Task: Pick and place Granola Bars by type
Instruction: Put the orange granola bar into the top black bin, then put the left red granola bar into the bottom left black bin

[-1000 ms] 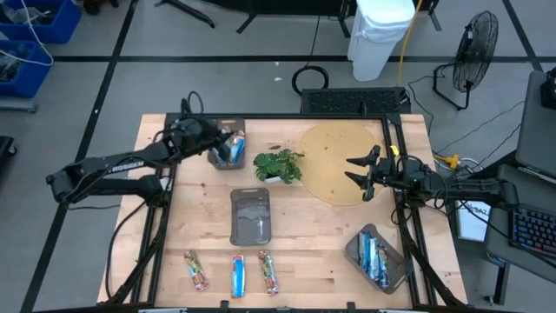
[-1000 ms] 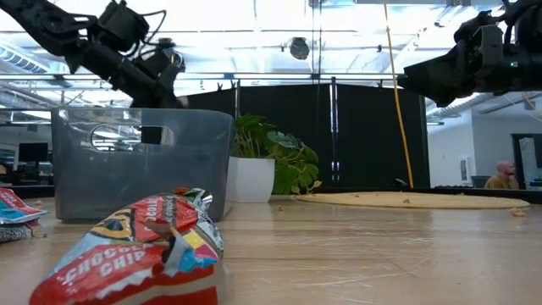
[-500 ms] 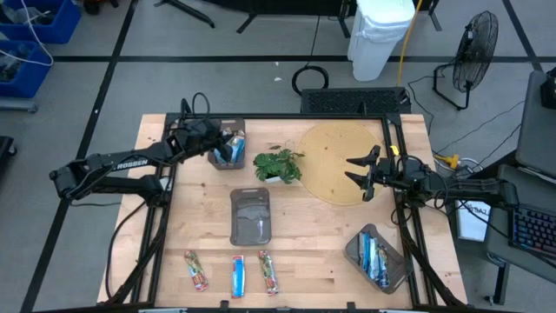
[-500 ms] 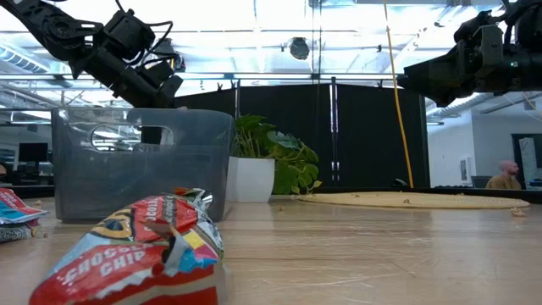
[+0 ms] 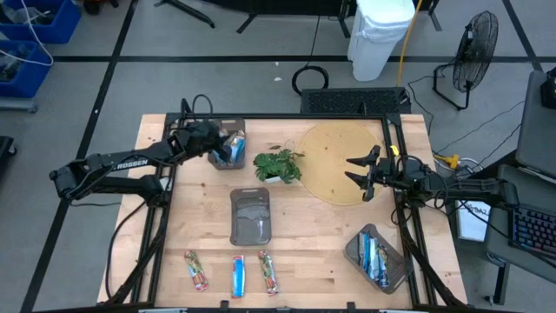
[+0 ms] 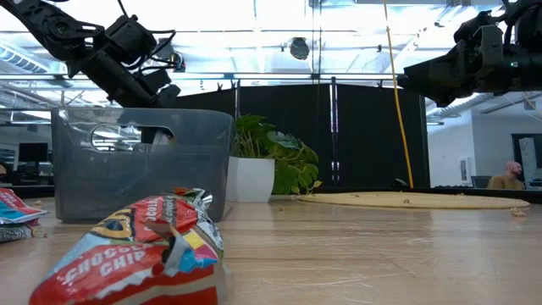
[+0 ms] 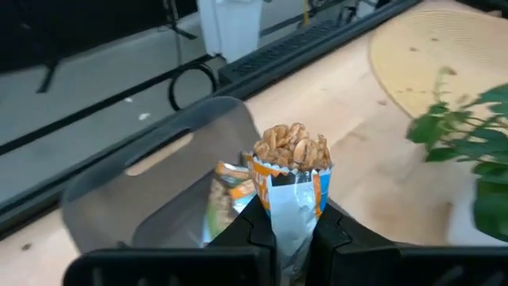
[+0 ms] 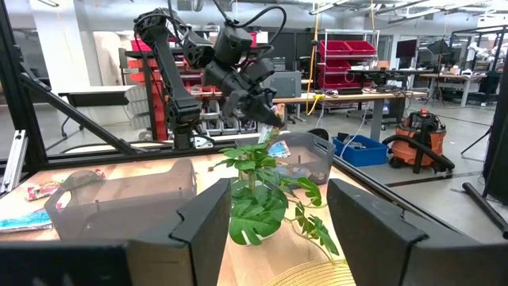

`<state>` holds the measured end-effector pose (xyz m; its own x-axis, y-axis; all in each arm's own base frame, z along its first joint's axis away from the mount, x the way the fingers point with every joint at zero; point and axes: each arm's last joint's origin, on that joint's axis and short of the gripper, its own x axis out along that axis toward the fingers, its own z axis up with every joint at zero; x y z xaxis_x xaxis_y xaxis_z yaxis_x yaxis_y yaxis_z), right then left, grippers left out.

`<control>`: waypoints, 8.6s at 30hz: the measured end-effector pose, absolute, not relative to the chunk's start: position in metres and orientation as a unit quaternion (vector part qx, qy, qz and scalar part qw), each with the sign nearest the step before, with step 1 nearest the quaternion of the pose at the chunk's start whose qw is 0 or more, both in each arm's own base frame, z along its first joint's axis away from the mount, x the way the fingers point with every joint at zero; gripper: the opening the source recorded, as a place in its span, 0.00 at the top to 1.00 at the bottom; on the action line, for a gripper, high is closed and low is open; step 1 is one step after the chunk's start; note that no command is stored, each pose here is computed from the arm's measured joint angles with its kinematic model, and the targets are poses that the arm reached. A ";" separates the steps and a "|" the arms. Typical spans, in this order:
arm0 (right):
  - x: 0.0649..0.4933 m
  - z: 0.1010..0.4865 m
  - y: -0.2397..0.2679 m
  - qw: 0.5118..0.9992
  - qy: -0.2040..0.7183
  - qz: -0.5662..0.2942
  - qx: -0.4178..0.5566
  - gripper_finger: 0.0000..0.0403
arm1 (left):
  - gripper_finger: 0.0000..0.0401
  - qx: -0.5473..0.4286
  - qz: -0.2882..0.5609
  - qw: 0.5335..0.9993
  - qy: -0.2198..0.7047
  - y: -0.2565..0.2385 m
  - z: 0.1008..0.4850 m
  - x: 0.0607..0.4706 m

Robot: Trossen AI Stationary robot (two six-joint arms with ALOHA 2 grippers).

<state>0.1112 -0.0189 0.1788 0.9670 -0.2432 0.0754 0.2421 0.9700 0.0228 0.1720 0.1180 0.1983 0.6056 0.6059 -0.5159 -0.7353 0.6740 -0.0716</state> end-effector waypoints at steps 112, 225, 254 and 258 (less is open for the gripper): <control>0.111 0.177 -0.019 0.992 -0.031 -0.123 0.008 0.50 | 0.99 -0.075 0.078 0.991 0.080 0.058 0.252 0.183; 0.111 0.178 -0.019 0.992 -0.038 -0.122 0.010 0.50 | 0.69 -0.461 0.557 0.348 0.597 -0.222 0.147 0.210; 0.111 0.178 -0.019 0.992 -0.038 -0.122 0.010 0.50 | 0.99 -0.424 0.540 0.418 0.595 -0.216 0.147 0.209; 0.111 0.179 -0.019 0.992 -0.038 -0.122 0.010 0.50 | 1.00 -0.419 0.530 0.439 0.592 -0.212 0.159 0.206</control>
<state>0.1113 -0.0189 0.1785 0.9674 -0.2428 0.0723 0.2413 0.9700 0.0295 0.2056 -0.2115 0.1590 -0.2632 -0.0303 -0.9643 -0.9616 0.0881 0.2598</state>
